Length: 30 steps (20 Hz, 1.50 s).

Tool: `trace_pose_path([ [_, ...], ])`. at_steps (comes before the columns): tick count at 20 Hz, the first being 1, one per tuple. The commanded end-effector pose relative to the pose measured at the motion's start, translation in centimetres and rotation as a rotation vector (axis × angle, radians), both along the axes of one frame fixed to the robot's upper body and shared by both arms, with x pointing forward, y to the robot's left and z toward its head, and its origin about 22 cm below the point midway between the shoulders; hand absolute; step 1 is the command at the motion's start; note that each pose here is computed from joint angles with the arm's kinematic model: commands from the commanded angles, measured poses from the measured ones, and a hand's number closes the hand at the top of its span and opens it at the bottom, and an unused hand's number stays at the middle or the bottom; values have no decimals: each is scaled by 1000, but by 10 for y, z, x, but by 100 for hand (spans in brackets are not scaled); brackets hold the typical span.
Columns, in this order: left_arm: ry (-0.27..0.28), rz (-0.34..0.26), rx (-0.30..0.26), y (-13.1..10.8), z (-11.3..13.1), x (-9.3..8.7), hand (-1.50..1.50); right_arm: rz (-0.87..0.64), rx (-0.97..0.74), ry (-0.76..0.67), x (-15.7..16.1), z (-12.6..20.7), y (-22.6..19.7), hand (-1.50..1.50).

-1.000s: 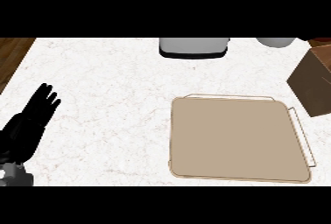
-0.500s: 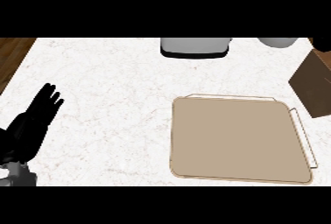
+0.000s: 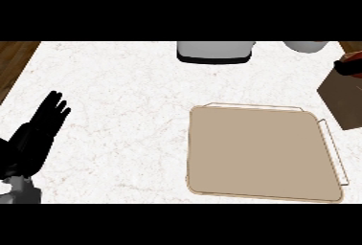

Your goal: Pick the bell pepper from the tray and place it in the cardboard box

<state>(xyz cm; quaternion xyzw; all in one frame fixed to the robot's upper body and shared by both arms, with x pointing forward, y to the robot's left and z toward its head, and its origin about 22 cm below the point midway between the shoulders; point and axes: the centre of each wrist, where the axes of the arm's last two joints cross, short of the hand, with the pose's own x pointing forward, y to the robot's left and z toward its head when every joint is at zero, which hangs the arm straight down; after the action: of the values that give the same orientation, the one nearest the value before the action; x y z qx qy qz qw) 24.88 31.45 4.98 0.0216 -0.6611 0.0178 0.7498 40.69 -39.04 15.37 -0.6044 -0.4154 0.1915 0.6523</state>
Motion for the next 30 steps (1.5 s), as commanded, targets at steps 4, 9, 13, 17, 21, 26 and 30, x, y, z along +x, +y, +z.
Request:
trace_pose_path([
  [4,-8,-5,-1,9,7,-1,0,-28,151,111,-21,-59,-27,-150],
  [9,4,-1,-1,13,13,4,0,62,158,-68,-19,-58,-31,-150],
  [13,11,5,1,14,7,-3,0,-27,283,-404,-24,-28,-46,-150],
  [17,-2,11,-3,6,5,0,0,-79,387,-571,-27,-3,-57,-150],
  [21,11,19,3,19,1,-5,0,-102,446,-672,-49,-21,-67,-150],
  [26,9,35,-4,12,12,3,0,-138,476,-705,-93,-20,-106,-150],
  [30,-2,12,-3,26,13,-3,0,-114,507,-709,-130,-14,-140,-150],
])
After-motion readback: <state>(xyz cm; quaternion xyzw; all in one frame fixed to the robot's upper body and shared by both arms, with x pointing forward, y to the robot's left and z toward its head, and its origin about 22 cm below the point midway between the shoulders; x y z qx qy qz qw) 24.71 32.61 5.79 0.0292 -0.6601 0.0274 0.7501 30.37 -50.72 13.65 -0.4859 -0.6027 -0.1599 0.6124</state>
